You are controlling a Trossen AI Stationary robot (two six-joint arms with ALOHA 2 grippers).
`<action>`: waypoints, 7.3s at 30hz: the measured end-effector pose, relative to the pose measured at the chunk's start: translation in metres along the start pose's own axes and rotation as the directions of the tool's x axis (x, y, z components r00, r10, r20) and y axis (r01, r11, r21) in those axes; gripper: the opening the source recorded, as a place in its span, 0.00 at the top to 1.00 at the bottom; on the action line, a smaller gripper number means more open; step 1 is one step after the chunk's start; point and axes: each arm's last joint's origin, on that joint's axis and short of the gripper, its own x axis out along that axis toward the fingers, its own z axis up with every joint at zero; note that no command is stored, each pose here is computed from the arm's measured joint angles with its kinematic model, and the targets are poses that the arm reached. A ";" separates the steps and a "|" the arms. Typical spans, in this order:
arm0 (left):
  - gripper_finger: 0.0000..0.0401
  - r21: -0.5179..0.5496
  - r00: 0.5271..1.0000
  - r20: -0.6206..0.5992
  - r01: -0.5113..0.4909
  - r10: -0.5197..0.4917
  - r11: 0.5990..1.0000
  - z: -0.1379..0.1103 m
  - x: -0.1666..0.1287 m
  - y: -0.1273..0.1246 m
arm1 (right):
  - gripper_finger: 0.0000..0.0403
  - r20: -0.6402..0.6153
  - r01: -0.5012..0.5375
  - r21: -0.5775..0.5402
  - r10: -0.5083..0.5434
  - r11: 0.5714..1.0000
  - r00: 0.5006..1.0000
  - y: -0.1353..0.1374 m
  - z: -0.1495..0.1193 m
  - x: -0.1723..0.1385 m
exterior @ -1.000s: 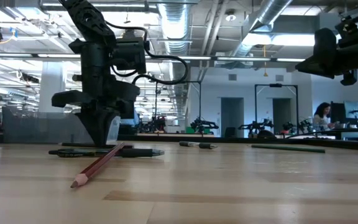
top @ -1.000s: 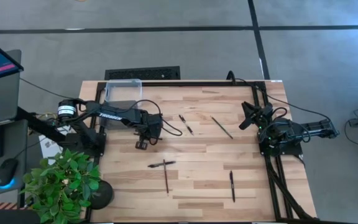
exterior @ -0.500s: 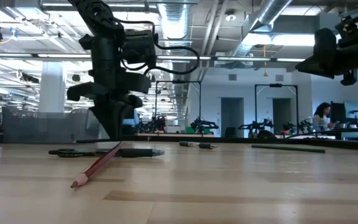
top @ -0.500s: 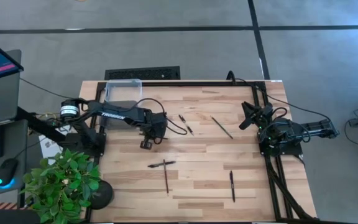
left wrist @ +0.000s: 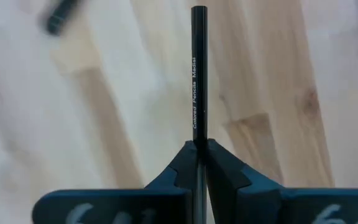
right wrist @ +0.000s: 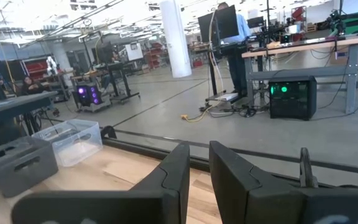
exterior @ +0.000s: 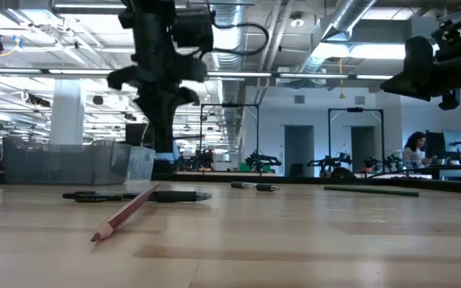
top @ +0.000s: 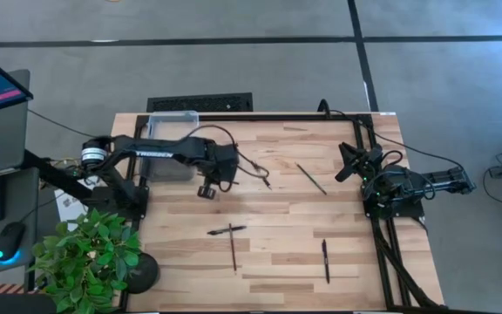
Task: Sort pens & pencils
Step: Put the black pencil into the white bin, then put the brown pencil into the white bin
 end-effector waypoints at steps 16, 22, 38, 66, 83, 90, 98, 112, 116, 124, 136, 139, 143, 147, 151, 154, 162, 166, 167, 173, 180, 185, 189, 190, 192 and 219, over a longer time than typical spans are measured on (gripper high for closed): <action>0.98 -0.257 0.915 0.033 -0.381 0.402 0.888 -0.083 -0.107 0.055 | 0.80 -0.010 0.002 -0.034 -0.002 0.999 1.000 0.000 -0.002 0.000; 0.98 -0.420 0.914 -0.075 -0.391 0.398 0.819 -0.112 -0.100 0.084 | 0.80 -0.011 0.002 -0.036 -0.003 0.999 1.000 0.000 -0.002 0.000; 0.98 -0.558 0.916 -0.331 -0.382 0.225 0.736 -0.143 -0.038 0.129 | 0.80 -0.011 0.002 -0.036 -0.003 0.999 1.000 0.000 -0.002 0.000; 0.98 -0.650 0.924 -0.322 -0.376 0.209 0.661 -0.190 -0.030 0.151 | 0.80 -0.012 0.002 -0.036 -0.002 0.999 1.000 0.000 -0.002 0.000; 0.98 -0.617 0.935 -0.321 -0.326 0.149 0.716 -0.191 -0.023 0.149 | 0.80 -0.012 0.001 -0.036 -0.001 0.999 1.000 0.000 -0.002 0.000; 0.98 -0.604 0.925 -0.372 -0.306 0.079 0.736 -0.193 0.013 0.159 | 0.80 -0.012 0.001 -0.036 -0.001 0.999 1.000 0.000 -0.002 0.000; 0.98 -0.590 0.894 -0.444 -0.334 0.050 0.735 -0.197 0.028 0.162 | 0.80 -0.012 0.001 -0.037 -0.001 0.999 1.000 0.000 -0.002 0.000; 0.90 -0.664 0.928 -0.371 -0.280 0.019 0.694 -0.195 0.029 0.161 | 0.80 -0.013 0.001 -0.038 -0.002 0.999 1.000 0.000 -0.002 0.000; 0.90 -0.692 0.959 -0.284 -0.196 -0.012 0.695 -0.193 0.030 0.160 | 0.80 -0.013 0.001 -0.038 -0.002 0.999 1.000 0.000 -0.002 0.000; 0.90 -0.673 0.934 -0.358 -0.268 0.014 0.689 -0.195 0.026 0.160 | 0.80 -0.013 0.001 -0.037 -0.002 0.999 1.000 0.000 -0.002 0.000; 0.90 -0.733 0.953 -0.223 -0.302 0.205 0.610 -0.184 -0.042 0.144 | 0.80 -0.012 0.001 -0.037 -0.002 0.999 1.000 0.000 -0.002 0.000; 0.90 -0.747 0.963 -0.088 -0.232 0.253 0.623 -0.177 -0.067 0.132 | 0.80 -0.012 0.001 -0.037 -0.002 0.999 1.000 0.000 -0.002 0.000; 0.90 -0.635 0.946 0.169 -0.110 0.276 0.765 -0.155 -0.100 0.105 | 0.80 -0.012 0.001 -0.028 -0.002 1.000 1.000 0.000 -0.002 0.000; 0.89 -0.502 0.876 0.422 0.010 0.235 0.865 -0.133 -0.126 0.078 | 0.80 -0.012 0.001 -0.027 -0.002 1.000 1.000 0.000 -0.002 0.000; 0.84 -0.388 0.811 0.560 0.079 0.167 0.918 -0.111 -0.138 0.057 | 0.80 -0.012 0.002 -0.028 -0.002 1.000 1.000 0.000 -0.002 0.000; 0.76 -0.281 0.794 0.600 0.103 0.091 0.954 -0.092 -0.137 0.043 | 0.80 -0.012 0.002 -0.027 -0.002 1.000 1.000 0.000 -0.002 0.000; 0.63 0.370 0.865 0.453 0.037 -0.215 0.928 -0.048 -0.109 -0.015 | 0.80 -0.012 0.002 -0.027 -0.002 1.000 1.000 0.000 -0.002 0.000; 0.62 0.419 0.877 0.390 0.102 -0.281 0.902 -0.031 -0.095 -0.033 | 0.80 -0.012 0.001 -0.028 -0.002 1.000 1.000 0.000 -0.002 0.000; 0.62 0.416 0.880 0.375 0.123 -0.293 0.901 -0.027 -0.091 -0.035 | 0.80 -0.012 0.001 -0.028 -0.002 1.000 1.000 0.000 -0.002 0.000; 0.62 0.392 0.910 0.255 0.212 -0.327 0.895 -0.011 -0.061 -0.045 | 0.80 -0.012 0.002 -0.029 -0.002 1.000 1.000 0.000 -0.002 0.000; 0.62 0.376 0.928 0.164 0.254 -0.334 0.891 -0.002 -0.034 -0.044 | 0.80 -0.012 0.001 -0.029 -0.002 1.000 1.000 0.000 -0.002 0.000; 0.62 0.350 0.903 0.130 0.344 -0.409 0.871 0.003 -0.016 -0.045 | 0.80 -0.013 0.001 -0.029 -0.002 1.000 1.000 0.000 -0.002 0.000; 0.62 0.270 0.907 0.099 0.372 -0.410 0.888 0.005 -0.005 -0.044 | 0.80 -0.012 0.002 -0.031 -0.002 1.000 1.000 0.000 -0.002 0.000; 0.62 0.248 0.910 0.098 0.370 -0.403 0.895 0.007 -0.003 -0.044 | 0.80 -0.012 0.002 -0.035 -0.002 0.999 1.000 0.000 -0.002 0.000; 0.62 0.223 0.912 0.118 0.362 -0.393 0.905 0.010 -0.001 -0.043 | 0.80 -0.012 0.004 -0.039 -0.005 0.999 1.000 0.000 -0.002 0.000; 0.62 0.740 0.959 0.212 -0.033 -0.186 0.672 0.047 -0.008 -0.123 | 0.80 -0.011 0.005 -0.033 -0.006 0.999 1.000 0.000 -0.002 0.000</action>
